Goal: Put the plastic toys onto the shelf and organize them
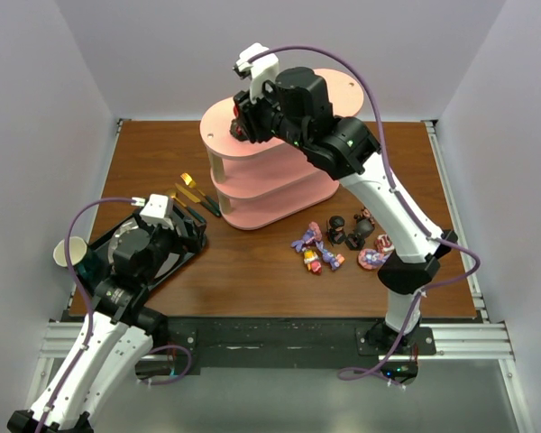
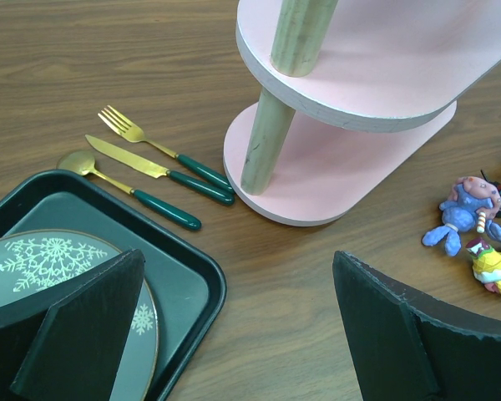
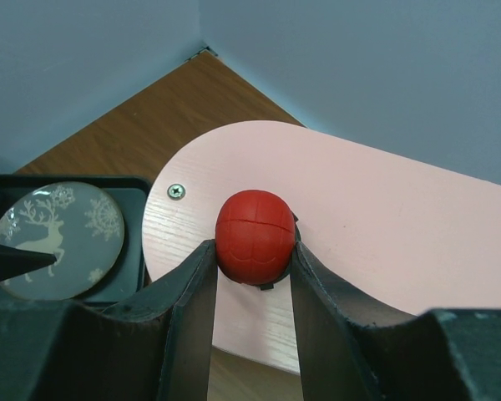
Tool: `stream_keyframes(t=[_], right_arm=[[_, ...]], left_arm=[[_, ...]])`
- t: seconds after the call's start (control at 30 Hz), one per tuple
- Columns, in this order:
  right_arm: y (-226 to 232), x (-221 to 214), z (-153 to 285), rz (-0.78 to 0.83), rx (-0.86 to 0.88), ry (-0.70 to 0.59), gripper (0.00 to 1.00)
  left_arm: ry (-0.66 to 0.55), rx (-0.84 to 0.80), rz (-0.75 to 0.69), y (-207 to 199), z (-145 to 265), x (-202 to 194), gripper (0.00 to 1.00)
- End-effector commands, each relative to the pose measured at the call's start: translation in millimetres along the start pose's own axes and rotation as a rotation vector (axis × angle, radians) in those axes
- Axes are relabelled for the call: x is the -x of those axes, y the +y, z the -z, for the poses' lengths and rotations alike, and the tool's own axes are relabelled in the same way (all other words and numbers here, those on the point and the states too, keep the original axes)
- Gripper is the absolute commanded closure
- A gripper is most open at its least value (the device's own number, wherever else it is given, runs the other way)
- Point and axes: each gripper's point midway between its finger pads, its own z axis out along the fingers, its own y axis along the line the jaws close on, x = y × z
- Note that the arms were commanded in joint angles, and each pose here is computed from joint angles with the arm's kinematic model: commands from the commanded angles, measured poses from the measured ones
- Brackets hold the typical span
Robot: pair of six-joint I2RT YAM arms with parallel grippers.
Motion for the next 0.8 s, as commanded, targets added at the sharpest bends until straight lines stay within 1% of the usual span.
stream_keyframes(t=[0.0, 0.13, 0.3, 0.53, 0.6, 0.63, 0.77], right_arm=[[0.9, 17.2, 5.3, -0.024, 0.018, -0.052, 0.74], [0.9, 16.9, 3.1, -0.027, 0.015, -0.053, 0.68], [0.2, 17.7, 1.0, -0.036, 0.010, -0.059, 0.64], [-0.6, 18.2, -1.4, -0.040, 0.006, -0.063, 0.53], [-0.9, 17.6, -2.1, -0.042, 0.003, -0.061, 0.51], [-1.0, 16.9, -2.8, -0.042, 0.001, -0.060, 0.48], [-1.3, 16.3, -4.6, -0.045, -0.003, -0.060, 0.46]], left_arm=[[-0.054, -0.032, -0.007, -7.1, 0.4, 17.6, 0.00], [-0.054, -0.032, -0.005, -7.1, 0.4, 17.6, 0.00], [-0.056, -0.032, -0.007, -7.1, 0.9, 18.2, 0.00], [-0.055, -0.034, -0.007, -7.4, 0.9, 18.2, 0.00], [-0.056, -0.032, -0.005, -7.2, 1.2, 18.2, 0.00], [-0.057, -0.032, -0.007, -7.1, 1.4, 18.5, 0.00], [-0.057, -0.031, -0.007, -6.9, 1.1, 18.6, 0.00]])
